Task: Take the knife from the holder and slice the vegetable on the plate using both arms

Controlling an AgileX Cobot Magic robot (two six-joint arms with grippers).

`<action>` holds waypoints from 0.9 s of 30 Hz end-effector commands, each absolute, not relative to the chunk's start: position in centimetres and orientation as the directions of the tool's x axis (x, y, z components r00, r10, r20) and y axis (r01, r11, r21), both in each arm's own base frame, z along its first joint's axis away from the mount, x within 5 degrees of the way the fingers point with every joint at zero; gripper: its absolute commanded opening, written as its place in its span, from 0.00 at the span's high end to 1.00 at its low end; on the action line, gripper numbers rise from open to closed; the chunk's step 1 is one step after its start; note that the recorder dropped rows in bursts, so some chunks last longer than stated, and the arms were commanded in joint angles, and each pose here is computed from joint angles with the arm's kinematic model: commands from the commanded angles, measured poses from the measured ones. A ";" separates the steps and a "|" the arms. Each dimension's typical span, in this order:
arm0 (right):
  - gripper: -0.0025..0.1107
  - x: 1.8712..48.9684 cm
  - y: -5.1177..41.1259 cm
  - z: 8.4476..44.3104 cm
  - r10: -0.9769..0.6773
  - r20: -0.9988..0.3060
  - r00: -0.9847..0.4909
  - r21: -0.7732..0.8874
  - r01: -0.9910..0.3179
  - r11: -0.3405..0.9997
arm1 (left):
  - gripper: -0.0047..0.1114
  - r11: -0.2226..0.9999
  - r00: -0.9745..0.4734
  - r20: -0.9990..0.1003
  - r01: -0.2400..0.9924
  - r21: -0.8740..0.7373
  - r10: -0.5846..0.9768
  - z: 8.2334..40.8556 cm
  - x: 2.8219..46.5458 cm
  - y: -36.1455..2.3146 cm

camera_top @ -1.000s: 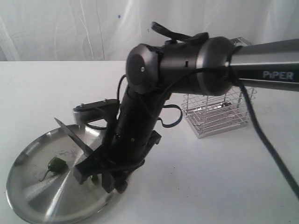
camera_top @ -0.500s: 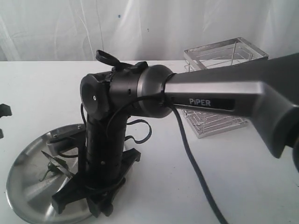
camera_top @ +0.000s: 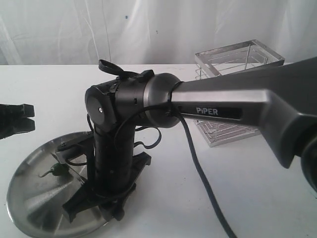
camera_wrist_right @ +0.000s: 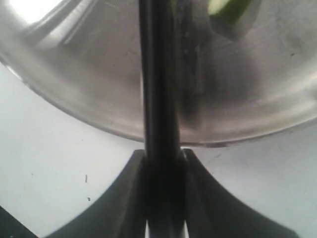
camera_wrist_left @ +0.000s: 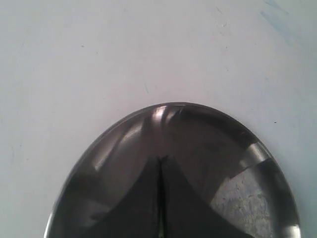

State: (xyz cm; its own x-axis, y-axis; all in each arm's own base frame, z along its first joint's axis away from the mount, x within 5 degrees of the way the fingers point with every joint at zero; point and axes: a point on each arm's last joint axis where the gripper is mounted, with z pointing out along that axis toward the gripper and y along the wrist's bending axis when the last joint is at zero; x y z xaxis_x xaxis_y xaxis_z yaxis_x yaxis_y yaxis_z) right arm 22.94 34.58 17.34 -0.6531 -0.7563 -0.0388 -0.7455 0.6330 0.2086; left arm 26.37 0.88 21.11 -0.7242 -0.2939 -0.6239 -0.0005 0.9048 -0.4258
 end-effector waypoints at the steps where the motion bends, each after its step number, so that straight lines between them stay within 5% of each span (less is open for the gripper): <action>1: 0.98 23.0 34.9 17.8 -0.749 -0.071 -0.659 0.213 -0.744 0.634 | 0.96 0.897 -0.722 -0.623 0.008 -0.441 -0.300 21.2 26.4 0.6; 14: 0.98 23.0 35.4 19.3 -0.696 -0.155 -0.701 0.246 -0.710 0.660 | 0.96 0.900 -0.720 -0.626 0.005 -0.435 -0.299 21.2 26.4 0.7; 21: 0.98 20.7 38.0 19.3 -0.610 -0.210 -0.764 0.280 -0.645 0.711 | 0.96 0.881 -0.641 -0.640 -0.127 -0.455 -0.423 21.5 27.0 1.6; 27: 0.98 19.0 39.7 19.2 -0.519 -0.262 -0.814 0.288 -0.579 0.763 | 0.96 0.889 -0.662 -0.669 0.010 -0.457 -0.337 21.8 26.9 0.7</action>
